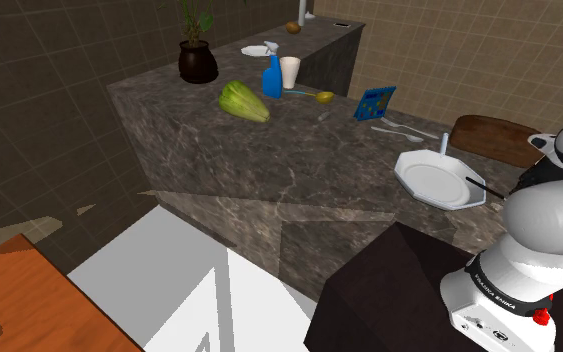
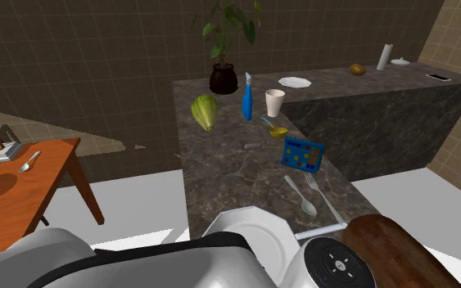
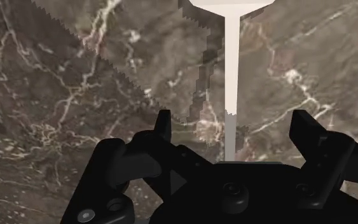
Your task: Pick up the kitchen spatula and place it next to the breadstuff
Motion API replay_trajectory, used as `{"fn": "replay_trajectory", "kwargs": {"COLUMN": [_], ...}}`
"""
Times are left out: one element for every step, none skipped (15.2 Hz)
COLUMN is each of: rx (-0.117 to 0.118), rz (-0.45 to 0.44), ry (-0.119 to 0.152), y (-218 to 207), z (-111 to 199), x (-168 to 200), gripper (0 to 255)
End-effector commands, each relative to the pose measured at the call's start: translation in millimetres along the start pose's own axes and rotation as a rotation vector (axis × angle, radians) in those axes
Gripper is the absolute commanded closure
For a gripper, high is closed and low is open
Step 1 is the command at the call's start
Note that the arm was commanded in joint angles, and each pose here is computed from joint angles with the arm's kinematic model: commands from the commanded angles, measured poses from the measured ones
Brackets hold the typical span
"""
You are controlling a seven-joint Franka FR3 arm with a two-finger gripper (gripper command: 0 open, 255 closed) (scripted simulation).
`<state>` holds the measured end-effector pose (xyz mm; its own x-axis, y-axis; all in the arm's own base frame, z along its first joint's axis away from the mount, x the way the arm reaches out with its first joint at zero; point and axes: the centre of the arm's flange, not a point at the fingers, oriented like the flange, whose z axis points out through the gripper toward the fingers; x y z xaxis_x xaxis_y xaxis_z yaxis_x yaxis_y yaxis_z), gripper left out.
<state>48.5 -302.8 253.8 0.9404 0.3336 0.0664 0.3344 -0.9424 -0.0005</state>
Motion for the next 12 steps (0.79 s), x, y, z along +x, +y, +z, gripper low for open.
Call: {"fn": "replay_trajectory", "kwargs": {"rx": [0.000,0.000,0.000,0.000,0.000,0.000,0.000,0.000,0.000,0.000,0.000,0.000], "rz": [0.000,0.000,0.000,0.000,0.000,0.000,0.000,0.000,0.000,0.000,0.000,0.000], "ry": [0.000,0.000,0.000,0.000,0.000,0.000,0.000,0.000,0.000,0.000,0.000,0.000], "y": [0,0,0,0,0,0,0,0,0,0,0,0], "z": [0,-13,-26,-40,-50,-50,-50,-50,-50,-50,-50,-50], "x": [0,0,0,0,0,0,0,0,0,0,0,0], "gripper": [0,0,0,0,0,0,0,0,0,0,0,0]}}
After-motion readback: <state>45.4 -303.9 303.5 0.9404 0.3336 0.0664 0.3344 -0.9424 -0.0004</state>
